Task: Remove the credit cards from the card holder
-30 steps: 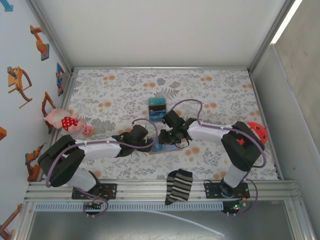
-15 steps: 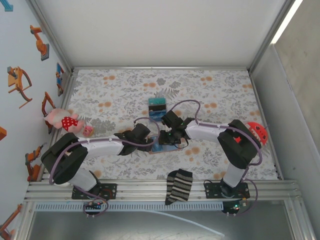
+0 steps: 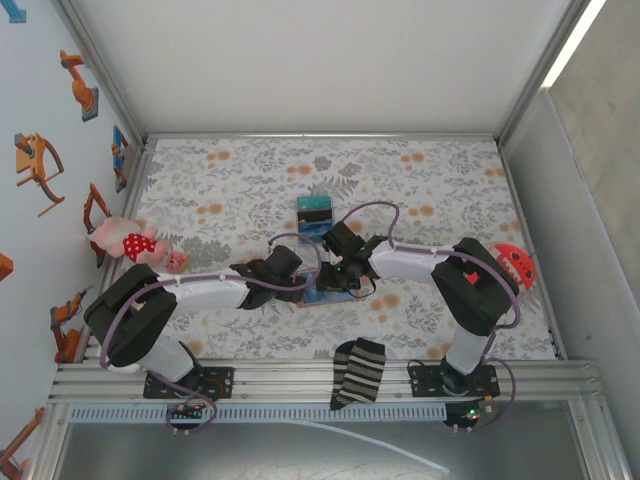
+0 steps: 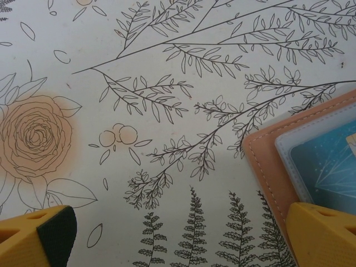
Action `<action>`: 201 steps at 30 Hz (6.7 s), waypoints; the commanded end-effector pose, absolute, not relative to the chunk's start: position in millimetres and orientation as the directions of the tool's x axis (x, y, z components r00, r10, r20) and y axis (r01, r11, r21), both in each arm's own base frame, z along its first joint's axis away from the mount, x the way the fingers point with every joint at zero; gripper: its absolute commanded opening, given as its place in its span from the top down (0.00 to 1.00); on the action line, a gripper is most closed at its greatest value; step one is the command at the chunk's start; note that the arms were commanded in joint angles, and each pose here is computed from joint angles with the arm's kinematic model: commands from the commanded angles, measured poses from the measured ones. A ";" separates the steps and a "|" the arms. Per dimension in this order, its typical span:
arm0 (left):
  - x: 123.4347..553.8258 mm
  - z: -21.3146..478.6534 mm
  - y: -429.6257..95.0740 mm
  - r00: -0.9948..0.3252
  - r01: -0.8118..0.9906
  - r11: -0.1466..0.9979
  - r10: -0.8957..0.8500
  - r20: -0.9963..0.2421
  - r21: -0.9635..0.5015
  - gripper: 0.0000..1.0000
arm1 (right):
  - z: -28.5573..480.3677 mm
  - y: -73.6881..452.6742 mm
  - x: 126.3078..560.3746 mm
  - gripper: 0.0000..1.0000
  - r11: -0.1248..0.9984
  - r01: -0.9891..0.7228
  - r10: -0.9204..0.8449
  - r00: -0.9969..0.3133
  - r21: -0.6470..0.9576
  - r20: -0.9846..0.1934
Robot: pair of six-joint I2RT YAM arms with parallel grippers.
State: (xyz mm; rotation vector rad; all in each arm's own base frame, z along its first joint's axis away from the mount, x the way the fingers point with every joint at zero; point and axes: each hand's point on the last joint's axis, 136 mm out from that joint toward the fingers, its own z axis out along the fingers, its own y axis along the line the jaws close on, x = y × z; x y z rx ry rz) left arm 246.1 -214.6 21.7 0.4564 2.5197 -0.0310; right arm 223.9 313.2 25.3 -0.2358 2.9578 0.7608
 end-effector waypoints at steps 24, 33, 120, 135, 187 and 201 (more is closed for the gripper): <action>236.6 10.1 -199.3 -0.790 0.353 0.910 0.415 -0.451 0.217 0.03 | 49.7 338.7 227.0 0.85 0.627 -0.100 -0.033 -0.994 0.773 -0.102; 236.3 10.3 -197.0 -0.792 0.349 0.909 0.416 -0.446 0.228 0.03 | 49.6 328.0 230.5 0.91 0.621 -0.084 0.003 -0.994 0.779 -0.110; 257.7 65.2 -255.3 -0.682 0.431 0.894 0.412 -0.605 0.122 0.03 | 52.1 284.5 241.8 1.00 0.716 -0.100 0.015 -0.987 0.691 -0.159; 246.5 22.6 -254.2 -0.698 0.494 0.845 0.527 -0.485 0.206 0.03 | 52.7 278.7 237.5 1.00 0.725 -0.102 0.015 -0.987 0.681 -0.163; 255.0 141.6 -249.1 -0.555 0.486 0.859 0.446 -0.703 0.161 0.03 | 138.5 261.7 232.5 1.00 0.754 -0.457 -0.196 -0.842 0.471 -0.502; 206.7 193.6 -296.3 -0.330 0.893 0.437 0.467 -0.820 -0.110 0.06 | 189.6 280.7 199.4 1.00 0.486 -0.789 -0.456 -0.595 0.375 -0.662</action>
